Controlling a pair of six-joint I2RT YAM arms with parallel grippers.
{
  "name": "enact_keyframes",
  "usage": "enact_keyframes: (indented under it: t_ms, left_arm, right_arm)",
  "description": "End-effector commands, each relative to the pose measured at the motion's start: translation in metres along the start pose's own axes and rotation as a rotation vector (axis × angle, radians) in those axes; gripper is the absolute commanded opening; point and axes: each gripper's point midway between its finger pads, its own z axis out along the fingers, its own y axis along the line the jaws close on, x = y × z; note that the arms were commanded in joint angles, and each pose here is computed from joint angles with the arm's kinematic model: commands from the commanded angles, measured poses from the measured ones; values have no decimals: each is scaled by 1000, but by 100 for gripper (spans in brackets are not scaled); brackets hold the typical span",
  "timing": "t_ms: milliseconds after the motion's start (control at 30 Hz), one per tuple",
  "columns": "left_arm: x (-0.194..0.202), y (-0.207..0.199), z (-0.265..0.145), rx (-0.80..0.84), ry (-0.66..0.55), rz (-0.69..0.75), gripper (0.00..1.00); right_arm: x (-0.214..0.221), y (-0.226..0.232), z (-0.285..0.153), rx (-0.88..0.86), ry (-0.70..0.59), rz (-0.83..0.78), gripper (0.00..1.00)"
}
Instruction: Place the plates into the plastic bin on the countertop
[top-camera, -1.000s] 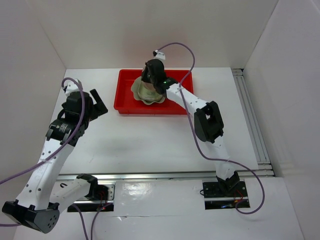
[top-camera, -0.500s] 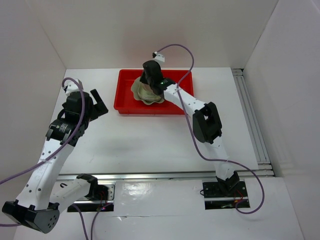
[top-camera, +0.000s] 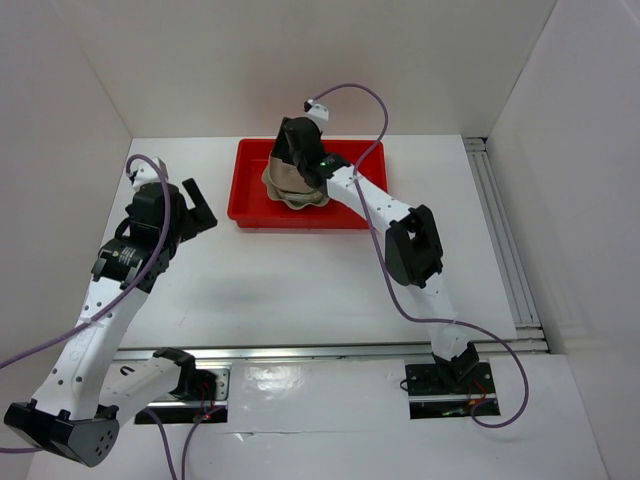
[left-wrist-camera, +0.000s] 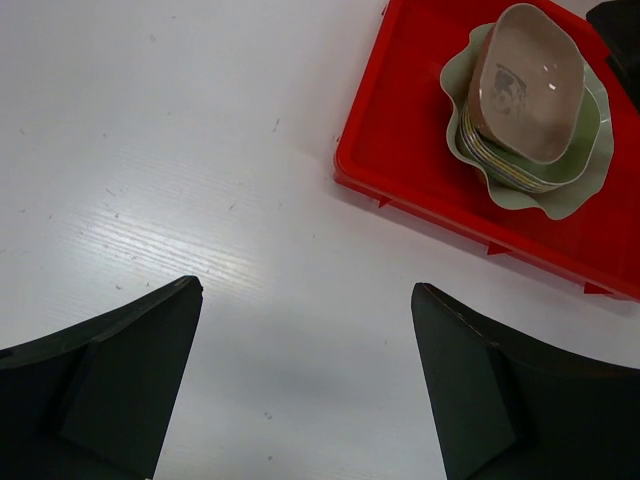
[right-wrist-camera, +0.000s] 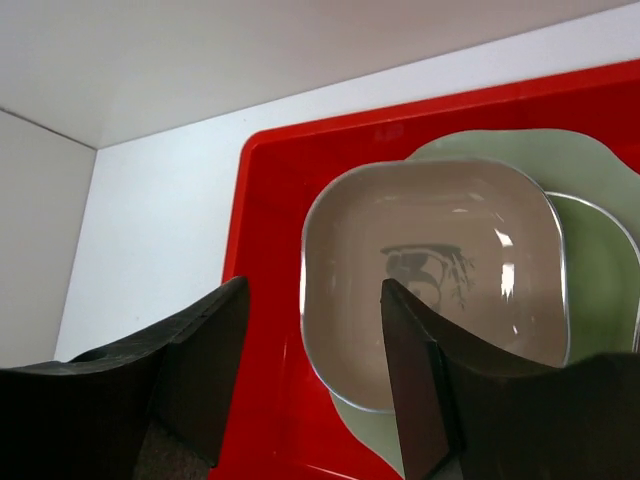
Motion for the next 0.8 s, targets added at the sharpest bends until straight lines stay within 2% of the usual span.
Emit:
enact_keyframes:
  t_ms: [0,267,367,433,500,567,600,633,667,700,733,767]
  left_arm:
    - [-11,-6,0,27,-36,-3,99]
    - [-11,-6,0,27,-36,-3,99]
    - [-9,-6,3,22,-28,0,99]
    - [-10,-9,3,38,-31,7,99]
    - [-4,-10,11,32,-2,29,99]
    - [0,-14,14,41,25,36,99]
    - [2,-14,17,35,36,41,99]
    - [4,-16,17,47,43,41,99]
    - [5,-18,16,59,50,41,99]
    - [1,-19,15,63,42,38,99]
    - [2,-21,15,71,47,38,99]
    - [2,-21,15,71,47,38,99]
  right_arm:
    - [-29,28,-10,-42,-71,4,63]
    - [-22,20,-10,-14,-51,-9,70]
    - [-28,17,-13,5,-65,-20,81]
    - [-35,19,-23,21,-81,-72,97]
    - [-44,21,-44,60,-100,-138,100]
    - [-37,3,-59,125,-81,-191,100]
    - [-59,4,-80,128,-114,-190,100]
    - [-37,-15,-88,172,-66,-265,100]
    - [-35,-19,-100,182,-62,-286,100]
    - [-56,-18,-126,184,-101,-289,100]
    - [-31,-33,-136,207,-46,-367,100]
    - [-31,-35,-149,212,-51,-374,100]
